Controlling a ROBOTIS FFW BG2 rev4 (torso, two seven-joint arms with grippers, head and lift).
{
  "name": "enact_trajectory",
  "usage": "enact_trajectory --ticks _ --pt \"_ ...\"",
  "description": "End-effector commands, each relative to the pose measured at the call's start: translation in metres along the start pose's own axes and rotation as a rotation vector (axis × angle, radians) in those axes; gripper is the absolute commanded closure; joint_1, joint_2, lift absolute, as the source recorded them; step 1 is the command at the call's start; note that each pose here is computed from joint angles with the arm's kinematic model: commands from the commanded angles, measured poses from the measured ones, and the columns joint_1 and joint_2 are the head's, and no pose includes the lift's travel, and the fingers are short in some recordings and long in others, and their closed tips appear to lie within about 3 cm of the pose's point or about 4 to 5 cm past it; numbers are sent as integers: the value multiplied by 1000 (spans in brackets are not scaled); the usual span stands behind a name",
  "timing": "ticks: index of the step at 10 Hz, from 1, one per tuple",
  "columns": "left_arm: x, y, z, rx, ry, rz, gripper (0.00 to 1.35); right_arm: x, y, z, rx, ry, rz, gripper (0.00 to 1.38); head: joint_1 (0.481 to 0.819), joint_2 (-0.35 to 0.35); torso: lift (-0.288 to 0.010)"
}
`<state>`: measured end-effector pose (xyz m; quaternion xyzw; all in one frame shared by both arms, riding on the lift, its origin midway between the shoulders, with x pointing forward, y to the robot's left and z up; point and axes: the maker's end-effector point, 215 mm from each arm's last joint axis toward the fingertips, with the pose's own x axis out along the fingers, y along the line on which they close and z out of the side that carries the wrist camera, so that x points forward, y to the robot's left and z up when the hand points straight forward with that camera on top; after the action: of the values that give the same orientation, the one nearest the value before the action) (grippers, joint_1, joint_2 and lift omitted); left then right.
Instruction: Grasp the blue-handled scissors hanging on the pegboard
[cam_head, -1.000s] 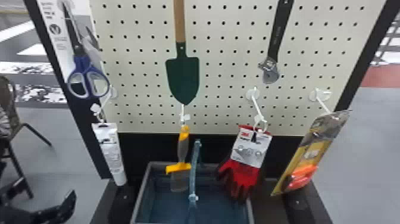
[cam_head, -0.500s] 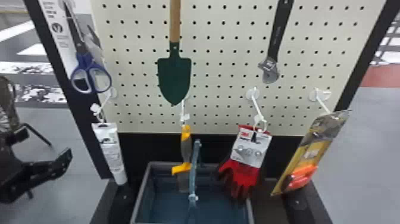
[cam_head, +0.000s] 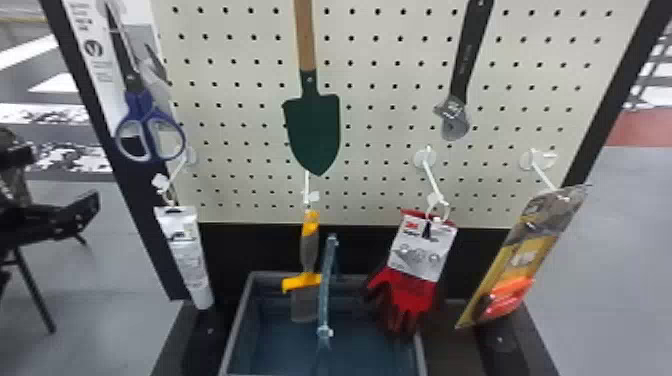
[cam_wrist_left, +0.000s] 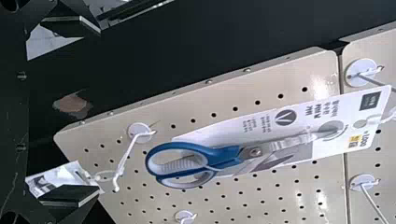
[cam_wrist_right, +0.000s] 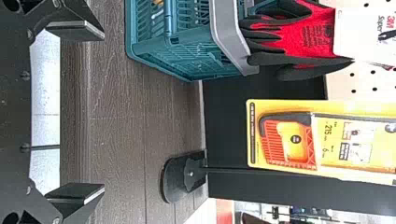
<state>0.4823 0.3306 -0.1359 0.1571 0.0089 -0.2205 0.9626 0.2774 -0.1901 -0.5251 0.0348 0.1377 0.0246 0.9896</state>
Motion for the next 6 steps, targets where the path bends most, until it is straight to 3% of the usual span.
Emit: enact_trajectory --ticks 1,6 --pt "1 13 20 1 -7 -13 117 0 0 1 0 -1 0 153 549 0 -100" --pt "23 15 71 11 -51 -176 113 2 1 1 0 -3 1 153 549 0 -100"
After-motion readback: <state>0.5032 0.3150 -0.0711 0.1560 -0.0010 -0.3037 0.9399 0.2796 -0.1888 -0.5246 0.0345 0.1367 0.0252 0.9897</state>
